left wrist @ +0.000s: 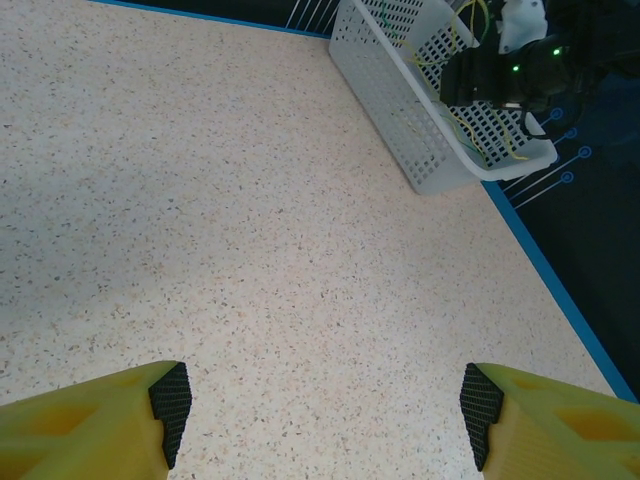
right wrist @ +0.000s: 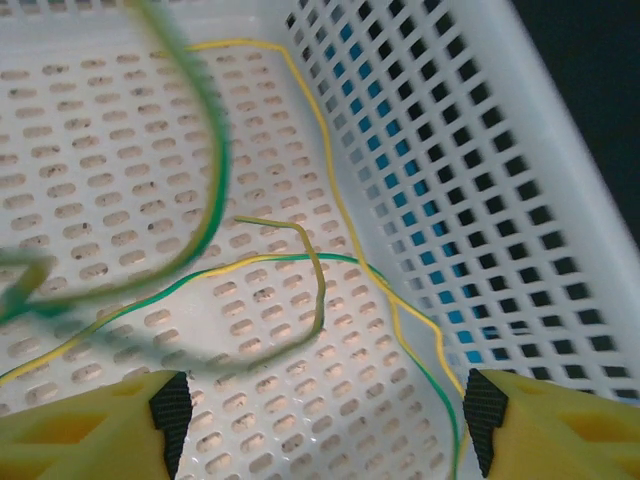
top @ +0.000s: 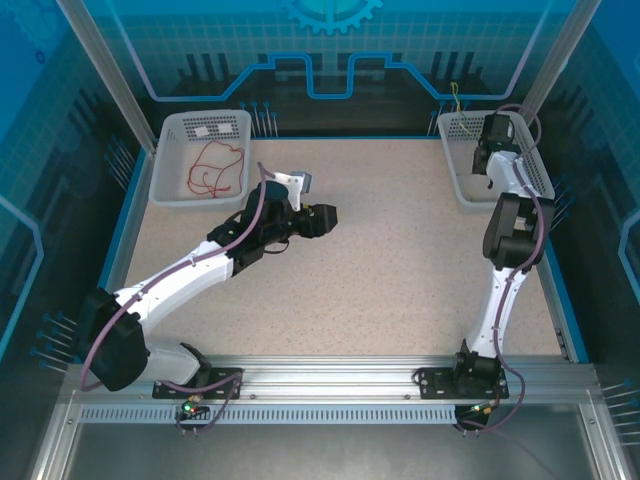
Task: Untangle the cables
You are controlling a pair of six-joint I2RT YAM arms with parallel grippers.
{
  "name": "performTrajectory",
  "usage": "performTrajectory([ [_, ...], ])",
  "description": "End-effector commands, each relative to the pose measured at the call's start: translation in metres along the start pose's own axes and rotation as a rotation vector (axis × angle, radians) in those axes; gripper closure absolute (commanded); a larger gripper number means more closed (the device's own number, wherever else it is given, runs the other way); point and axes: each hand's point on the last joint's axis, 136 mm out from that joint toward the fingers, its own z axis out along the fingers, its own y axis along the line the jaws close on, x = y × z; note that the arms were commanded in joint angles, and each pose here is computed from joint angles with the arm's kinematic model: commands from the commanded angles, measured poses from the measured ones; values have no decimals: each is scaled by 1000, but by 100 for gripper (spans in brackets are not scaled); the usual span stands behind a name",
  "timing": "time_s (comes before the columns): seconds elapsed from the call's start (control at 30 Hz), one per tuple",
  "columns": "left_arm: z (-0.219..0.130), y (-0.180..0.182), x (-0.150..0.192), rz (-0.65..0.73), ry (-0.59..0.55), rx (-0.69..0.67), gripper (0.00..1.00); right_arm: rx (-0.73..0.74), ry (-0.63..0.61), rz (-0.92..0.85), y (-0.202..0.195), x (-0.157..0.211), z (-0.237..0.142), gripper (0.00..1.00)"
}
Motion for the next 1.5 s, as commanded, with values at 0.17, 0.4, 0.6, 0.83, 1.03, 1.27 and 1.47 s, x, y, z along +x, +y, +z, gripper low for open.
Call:
performTrajectory([
  [0.17,-9,2,-2,50,-19,-23,24,11,-40,24,-24,-8,-54,18],
  [0.4,-7,4,-2,50,-21,-28,24,-40,-77,64,-34,6,-94,10],
  [0.6,-6,5,-1,58,-18,-37,23,-42,-111,127,-54,6,-133,9],
  [0.83,-5,13,-2,87,-28,-74,23,-95,-138,166,-55,9,-145,9],
  [1.03,-6,15,-1,96,-16,-84,23,-168,-97,149,-39,16,-149,28],
  [1.27,-3,20,0,87,-18,-94,23,-230,-60,194,-20,27,-104,79],
  [1.47,-2,21,-2,86,-16,-102,23,-248,1,233,-5,31,-57,100],
])
